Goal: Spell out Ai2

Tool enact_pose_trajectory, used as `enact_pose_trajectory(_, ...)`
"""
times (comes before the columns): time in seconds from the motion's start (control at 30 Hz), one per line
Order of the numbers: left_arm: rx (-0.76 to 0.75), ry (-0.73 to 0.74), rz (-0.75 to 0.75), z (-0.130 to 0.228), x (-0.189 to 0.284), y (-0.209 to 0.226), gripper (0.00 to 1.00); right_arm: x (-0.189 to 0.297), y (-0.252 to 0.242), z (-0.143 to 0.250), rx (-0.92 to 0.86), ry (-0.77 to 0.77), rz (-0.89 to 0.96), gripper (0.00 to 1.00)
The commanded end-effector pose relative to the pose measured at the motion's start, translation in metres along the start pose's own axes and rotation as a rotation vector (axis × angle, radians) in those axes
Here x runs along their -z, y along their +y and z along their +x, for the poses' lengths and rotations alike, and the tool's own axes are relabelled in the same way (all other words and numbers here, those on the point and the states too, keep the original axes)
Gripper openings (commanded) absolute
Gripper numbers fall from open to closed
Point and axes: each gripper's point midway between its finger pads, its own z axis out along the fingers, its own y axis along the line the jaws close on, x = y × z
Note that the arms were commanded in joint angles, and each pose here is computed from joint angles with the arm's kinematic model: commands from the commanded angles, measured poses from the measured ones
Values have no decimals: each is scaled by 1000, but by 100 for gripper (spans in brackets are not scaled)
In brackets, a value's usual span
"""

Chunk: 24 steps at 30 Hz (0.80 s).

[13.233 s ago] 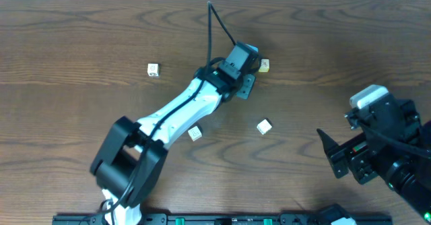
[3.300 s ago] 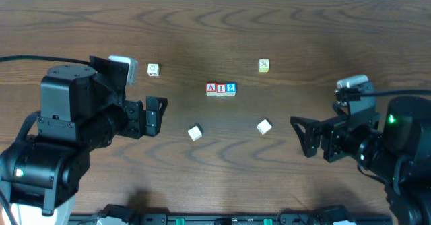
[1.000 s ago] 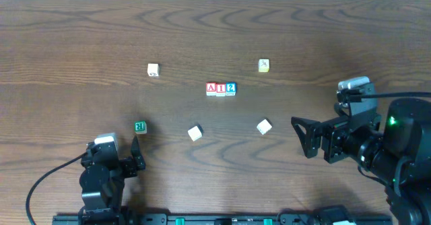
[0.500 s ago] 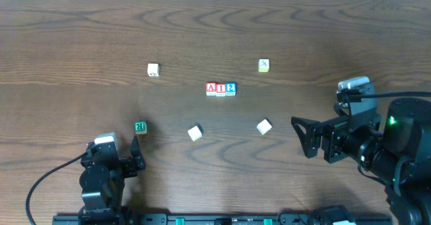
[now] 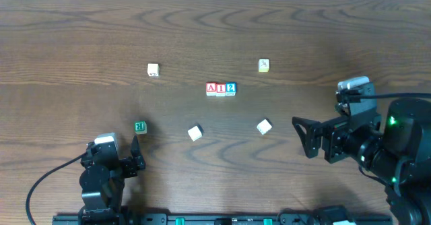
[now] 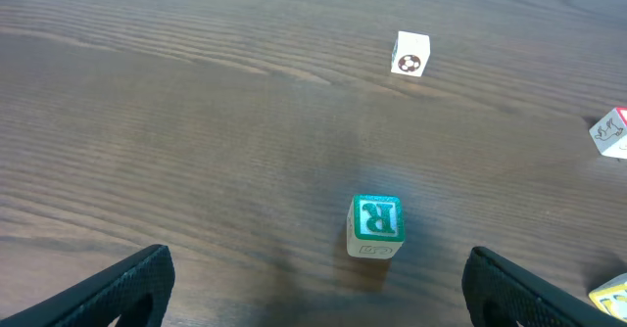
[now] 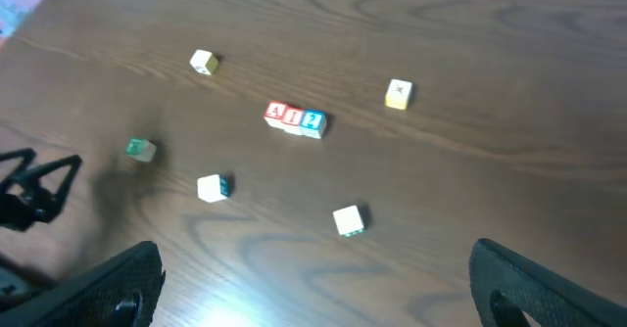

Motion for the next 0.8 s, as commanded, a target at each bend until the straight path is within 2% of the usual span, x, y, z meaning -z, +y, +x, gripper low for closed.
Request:
enact_pose_trajectory(0.0,-19,-1,5,3,-2,-1,95,0,-7,4,212,2,38,99)
enact_pose_trajectory(0.07,-19,-1,6,3,-2,-1,95,0,-8,10,346,-19,44,99)
enact_pose_trajectory(0.27,-19,-1,5,3,-2,-1,95,-5,-11,49,586,-133,90,99)
enact_pose_trajectory(0.53,-19,-1,5,3,-2,-1,95,-46,-17,135,611,-183,72,99)
enact_pose_trajectory(0.77,-19,-1,5,3,-2,-1,95,-78,-14,175,616,-196,0,99)
